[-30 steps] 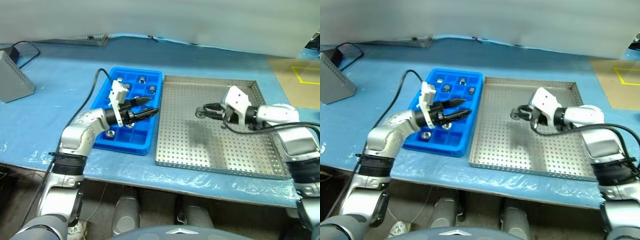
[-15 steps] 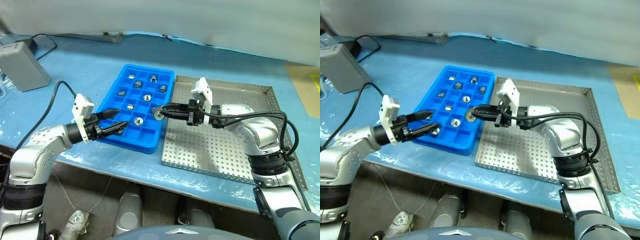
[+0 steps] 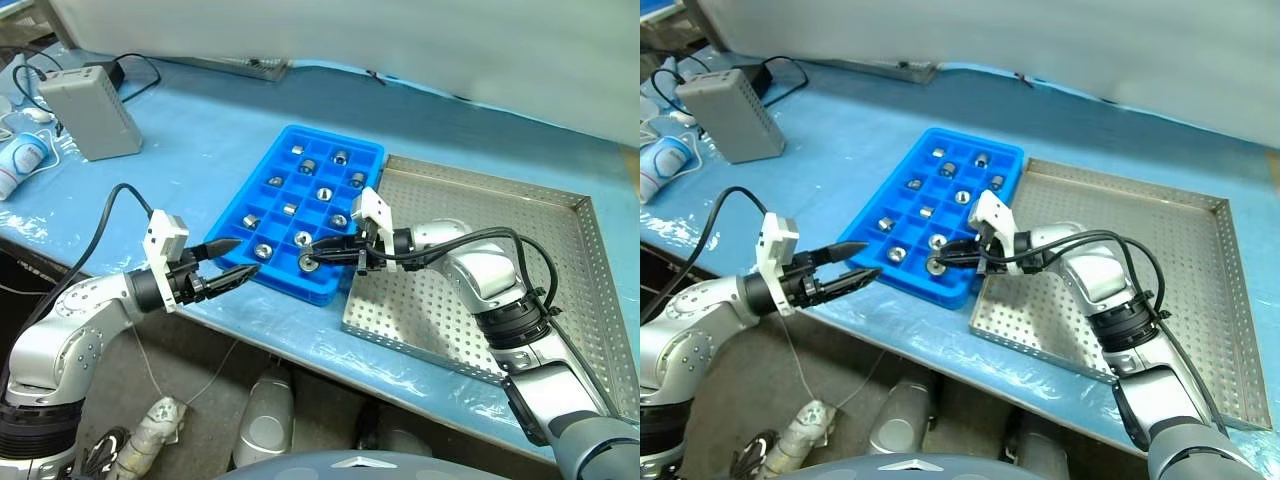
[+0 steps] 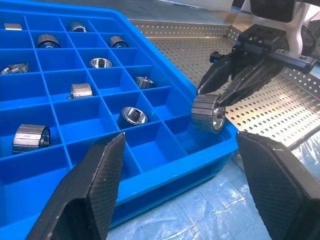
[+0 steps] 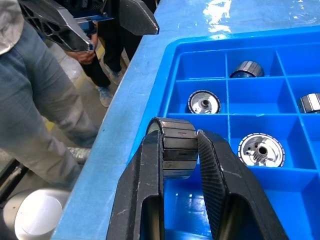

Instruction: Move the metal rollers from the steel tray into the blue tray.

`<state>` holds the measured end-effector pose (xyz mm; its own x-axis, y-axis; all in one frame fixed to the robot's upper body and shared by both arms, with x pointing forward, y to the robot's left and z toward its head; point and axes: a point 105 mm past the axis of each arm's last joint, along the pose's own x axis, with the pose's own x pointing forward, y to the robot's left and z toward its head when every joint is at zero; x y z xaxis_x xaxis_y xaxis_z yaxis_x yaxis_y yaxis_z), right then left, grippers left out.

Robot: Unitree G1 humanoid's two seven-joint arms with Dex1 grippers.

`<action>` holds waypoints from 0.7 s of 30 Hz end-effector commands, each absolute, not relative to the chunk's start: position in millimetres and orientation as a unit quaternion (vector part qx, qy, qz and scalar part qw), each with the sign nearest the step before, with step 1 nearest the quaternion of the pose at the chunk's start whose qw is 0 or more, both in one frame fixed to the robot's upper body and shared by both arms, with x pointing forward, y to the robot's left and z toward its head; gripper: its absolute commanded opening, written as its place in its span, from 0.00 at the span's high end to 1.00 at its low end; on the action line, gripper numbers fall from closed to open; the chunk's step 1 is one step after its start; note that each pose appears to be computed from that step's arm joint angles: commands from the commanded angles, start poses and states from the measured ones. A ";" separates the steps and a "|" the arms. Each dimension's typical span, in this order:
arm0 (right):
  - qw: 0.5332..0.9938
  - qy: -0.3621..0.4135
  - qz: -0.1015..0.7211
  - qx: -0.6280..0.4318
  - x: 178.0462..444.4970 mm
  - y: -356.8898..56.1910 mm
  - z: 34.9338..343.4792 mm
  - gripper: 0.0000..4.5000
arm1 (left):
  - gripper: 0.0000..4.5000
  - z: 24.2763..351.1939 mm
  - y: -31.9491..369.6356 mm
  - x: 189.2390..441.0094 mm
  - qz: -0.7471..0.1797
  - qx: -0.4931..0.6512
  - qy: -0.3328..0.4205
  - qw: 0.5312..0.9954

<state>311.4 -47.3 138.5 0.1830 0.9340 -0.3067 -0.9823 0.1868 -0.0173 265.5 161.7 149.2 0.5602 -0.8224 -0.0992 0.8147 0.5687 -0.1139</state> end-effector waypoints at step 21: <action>0.890 0.014 0.449 -0.078 341.9 -102.5 189.1 0.50 | 0.17 158.5 148.4 291.1 -0.500 -0.022 0.015 0.865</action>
